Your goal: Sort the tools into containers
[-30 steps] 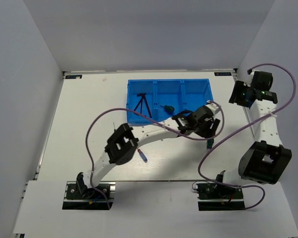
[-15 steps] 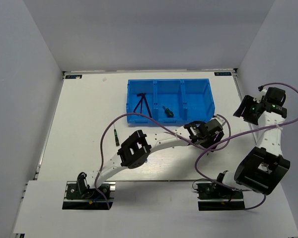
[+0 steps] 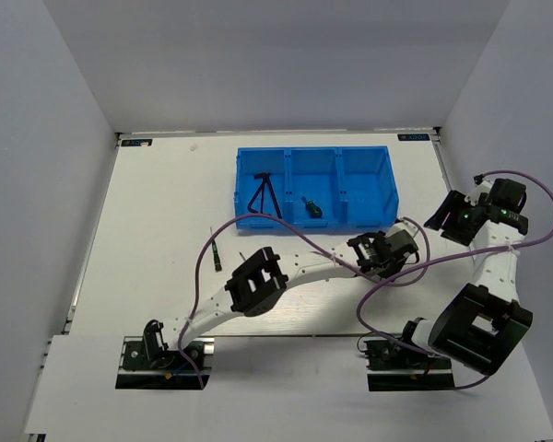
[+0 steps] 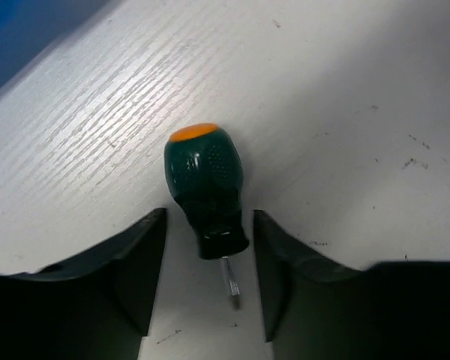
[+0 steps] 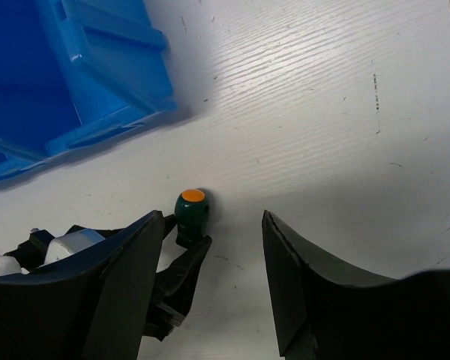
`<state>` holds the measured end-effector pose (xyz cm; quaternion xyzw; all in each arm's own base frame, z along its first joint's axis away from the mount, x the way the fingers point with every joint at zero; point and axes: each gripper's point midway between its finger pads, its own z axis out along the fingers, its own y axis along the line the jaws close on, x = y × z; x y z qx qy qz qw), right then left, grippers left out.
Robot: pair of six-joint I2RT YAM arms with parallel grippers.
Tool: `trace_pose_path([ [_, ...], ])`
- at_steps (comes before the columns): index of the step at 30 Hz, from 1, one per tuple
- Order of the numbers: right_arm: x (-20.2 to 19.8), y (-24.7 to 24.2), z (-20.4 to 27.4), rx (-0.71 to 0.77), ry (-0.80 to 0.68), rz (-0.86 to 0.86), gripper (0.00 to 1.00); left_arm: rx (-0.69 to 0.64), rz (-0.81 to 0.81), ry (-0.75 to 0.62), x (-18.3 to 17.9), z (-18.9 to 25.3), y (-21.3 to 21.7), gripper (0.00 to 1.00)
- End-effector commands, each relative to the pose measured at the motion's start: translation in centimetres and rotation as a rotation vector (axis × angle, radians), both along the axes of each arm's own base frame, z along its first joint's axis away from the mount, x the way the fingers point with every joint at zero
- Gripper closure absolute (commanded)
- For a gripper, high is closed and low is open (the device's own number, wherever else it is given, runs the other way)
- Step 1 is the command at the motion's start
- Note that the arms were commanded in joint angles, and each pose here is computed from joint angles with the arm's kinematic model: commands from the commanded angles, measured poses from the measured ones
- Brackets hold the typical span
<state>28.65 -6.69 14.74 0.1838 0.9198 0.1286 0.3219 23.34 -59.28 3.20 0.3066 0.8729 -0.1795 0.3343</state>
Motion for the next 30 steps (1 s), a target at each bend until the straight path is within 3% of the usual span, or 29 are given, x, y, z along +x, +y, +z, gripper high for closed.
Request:
trace_pose_path([
  [1,0.2,0.4,0.8,0.020,-0.050,0.008,0.39,0.104,0.043,0.000,-0.2,-1.6,2.3,0.46],
  [3,0.1,0.6,0.6,0.027,-0.050,0.015,0.42,0.117,0.053,-0.010,-0.2,-1.2,3.1,0.60],
  [7,0.0,0.8,0.1,0.038,-0.050,0.021,0.45,0.121,0.059,-0.016,-0.8,0.5,5.6,0.74],
  [10,-0.1,1.1,-0.2,0.036,-0.054,0.040,0.46,0.038,0.066,-0.032,-0.8,5.0,7.1,0.87],
  [13,-0.4,1.3,-0.8,0.048,-0.046,0.043,0.47,-0.048,0.083,-0.065,-0.5,9.7,8.4,0.94],
  [15,-0.6,1.7,-1.0,0.058,-0.048,0.054,0.47,-0.103,0.092,-0.130,0.5,13.9,9.0,0.94],
  [20,-1.2,2.8,-1.3,0.091,-0.054,0.107,0.49,-0.130,0.212,-0.219,4.1,18.2,12.0,0.95],
  [24,-2.7,6.3,-1.2,0.163,-0.091,0.378,0.49,-0.067,0.376,-0.242,9.2,18.1,16.2,0.95],
  [30,-5.5,9.2,-1.7,0.188,-0.130,0.597,0.61,-0.027,0.442,-0.259,15.6,17.5,17.3,0.91],
])
